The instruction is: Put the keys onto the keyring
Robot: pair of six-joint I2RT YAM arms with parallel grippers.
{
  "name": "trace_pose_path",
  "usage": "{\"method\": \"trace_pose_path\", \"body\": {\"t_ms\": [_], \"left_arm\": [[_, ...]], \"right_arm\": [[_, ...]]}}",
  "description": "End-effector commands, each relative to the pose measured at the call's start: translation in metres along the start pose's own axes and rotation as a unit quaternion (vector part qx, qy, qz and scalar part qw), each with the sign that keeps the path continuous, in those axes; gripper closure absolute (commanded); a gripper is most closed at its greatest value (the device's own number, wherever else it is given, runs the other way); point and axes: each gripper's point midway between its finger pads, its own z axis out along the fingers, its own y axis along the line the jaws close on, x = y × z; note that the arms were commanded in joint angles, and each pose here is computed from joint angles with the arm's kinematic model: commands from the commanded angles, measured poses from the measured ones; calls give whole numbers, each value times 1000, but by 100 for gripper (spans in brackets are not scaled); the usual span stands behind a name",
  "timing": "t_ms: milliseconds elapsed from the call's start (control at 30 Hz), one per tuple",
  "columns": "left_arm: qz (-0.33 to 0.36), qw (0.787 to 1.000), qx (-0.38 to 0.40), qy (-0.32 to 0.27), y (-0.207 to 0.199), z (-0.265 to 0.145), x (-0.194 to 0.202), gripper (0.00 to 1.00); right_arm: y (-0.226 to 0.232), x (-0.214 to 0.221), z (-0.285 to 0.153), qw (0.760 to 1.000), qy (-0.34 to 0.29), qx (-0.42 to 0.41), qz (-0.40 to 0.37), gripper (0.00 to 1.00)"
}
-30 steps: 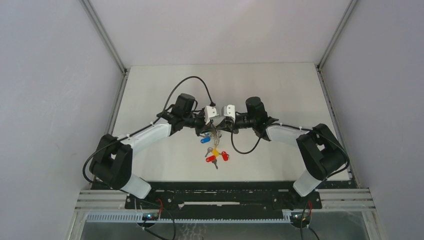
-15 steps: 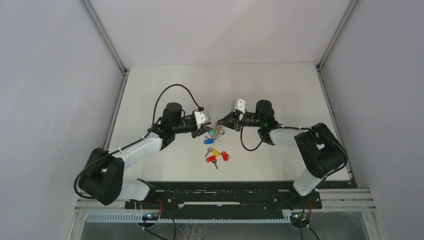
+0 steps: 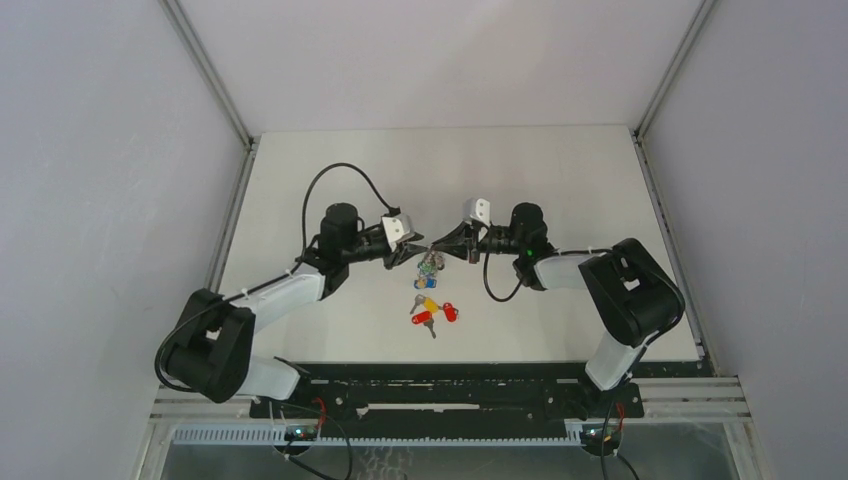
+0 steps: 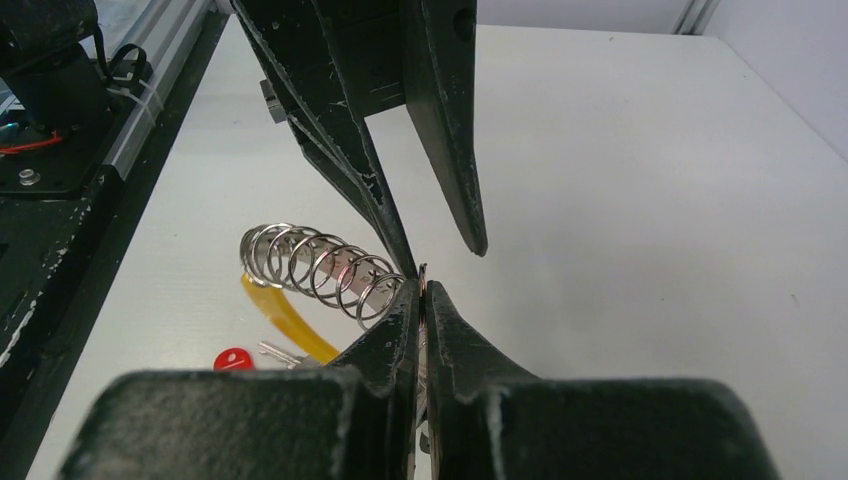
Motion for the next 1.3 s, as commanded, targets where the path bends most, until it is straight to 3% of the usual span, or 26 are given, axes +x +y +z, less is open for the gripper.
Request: {"method": "trace_pose_path", "body": {"t_ms": [0, 467, 833, 1267], "left_arm": [[0, 999, 25, -24, -4, 5, -6, 65], [-18, 997, 71, -29, -19, 17, 1, 68], [-35, 996, 79, -32, -21, 23, 5, 77], [-36, 994, 94, -39, -25, 22, 0, 81]], "right_arm": [[1, -7, 3, 999, -16, -8, -29, 100], [5, 6, -6, 1000, -11, 4, -22, 100], [10, 10, -11, 1000, -8, 3, -19, 100], [10, 9, -11, 1000, -11, 2, -26, 100]]}}
